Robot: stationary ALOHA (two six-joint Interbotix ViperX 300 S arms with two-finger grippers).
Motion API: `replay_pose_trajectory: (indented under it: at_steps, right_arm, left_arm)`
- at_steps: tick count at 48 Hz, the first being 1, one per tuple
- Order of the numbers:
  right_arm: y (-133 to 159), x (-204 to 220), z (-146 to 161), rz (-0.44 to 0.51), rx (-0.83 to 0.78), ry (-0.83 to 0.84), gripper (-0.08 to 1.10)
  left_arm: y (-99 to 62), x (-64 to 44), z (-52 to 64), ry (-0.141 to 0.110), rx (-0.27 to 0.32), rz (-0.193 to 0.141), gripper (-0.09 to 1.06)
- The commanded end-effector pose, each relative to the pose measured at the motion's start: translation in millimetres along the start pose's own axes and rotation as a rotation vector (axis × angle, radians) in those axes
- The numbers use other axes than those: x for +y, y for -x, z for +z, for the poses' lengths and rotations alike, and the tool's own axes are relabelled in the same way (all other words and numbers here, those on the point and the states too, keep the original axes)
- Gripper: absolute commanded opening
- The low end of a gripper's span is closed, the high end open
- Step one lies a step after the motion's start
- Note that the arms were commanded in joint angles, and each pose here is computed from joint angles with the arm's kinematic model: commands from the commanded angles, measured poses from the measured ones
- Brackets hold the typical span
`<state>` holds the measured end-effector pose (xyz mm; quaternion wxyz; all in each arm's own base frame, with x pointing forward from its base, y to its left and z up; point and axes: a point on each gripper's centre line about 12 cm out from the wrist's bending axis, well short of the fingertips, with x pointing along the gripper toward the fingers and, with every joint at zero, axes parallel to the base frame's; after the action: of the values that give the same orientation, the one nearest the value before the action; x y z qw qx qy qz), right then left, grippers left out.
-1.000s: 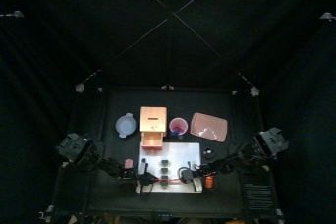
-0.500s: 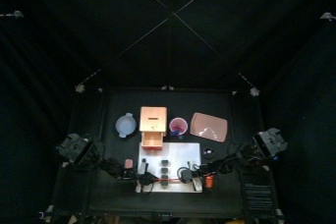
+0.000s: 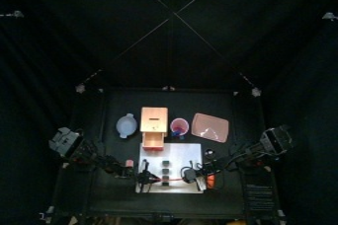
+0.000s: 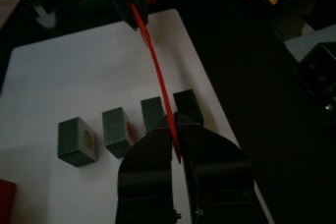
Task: Place sushi on board then cut the sushi with the knife then place the pieces on the plate
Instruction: Cut the sushi into 4 pieces
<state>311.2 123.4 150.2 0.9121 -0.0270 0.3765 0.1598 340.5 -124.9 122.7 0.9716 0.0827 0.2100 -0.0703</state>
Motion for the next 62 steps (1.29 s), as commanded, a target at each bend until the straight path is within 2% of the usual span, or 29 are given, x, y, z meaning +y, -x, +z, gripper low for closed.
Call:
replay_pose_trajectory:
  at_steps: [1,3,9,16,25,27,34,41,52,62]
  right_arm:
    - [16.1,1.6,6.8,0.008,-0.02,0.022,0.35]
    - [20.2,-0.7,6.7,0.005,-0.02,0.019,0.35]
    - [28.9,-6.3,7.7,-0.005,-0.025,0.006,0.35]
    - [40.4,-12.7,11.2,-0.018,-0.051,-0.009,0.35]
    - [57.3,-23.0,10.4,-0.04,-0.08,-0.045,0.35]
    - [60.3,-25.0,8.6,-0.044,-0.083,-0.059,0.35]
    - [69.8,-32.0,0.4,-0.046,-0.084,-0.212,0.35]
    - [78.5,-35.6,-6.5,-0.038,-0.098,-0.427,0.35]
    - [81.5,-32.4,-16.8,-0.019,-0.066,-0.66,0.34]
    - [82.0,-23.4,-39.3,-0.022,0.135,-1.004,0.34]
  left_arm:
    - [5.3,17.4,16.9,0.01,-0.055,0.036,0.36]
    - [4.9,23.8,19.7,0.022,-0.063,0.053,0.37]
    - [5.4,32.4,25.5,0.034,-0.082,0.075,0.46]
    - [7.6,37.5,32.3,0.045,-0.123,0.1,0.66]
    - [12.8,43.3,41.1,0.042,-0.2,0.143,0.83]
    - [14.5,45.6,43.8,0.044,-0.229,0.161,0.83]
    - [20.9,50.0,50.3,0.023,-0.321,0.209,0.83]
    - [25.6,48.6,52.7,0.005,-0.373,0.221,0.83]
    - [27.9,47.7,51.0,0.0,-0.383,0.225,0.83]
    - [25.9,47.6,48.8,-0.001,-0.376,0.225,0.83]
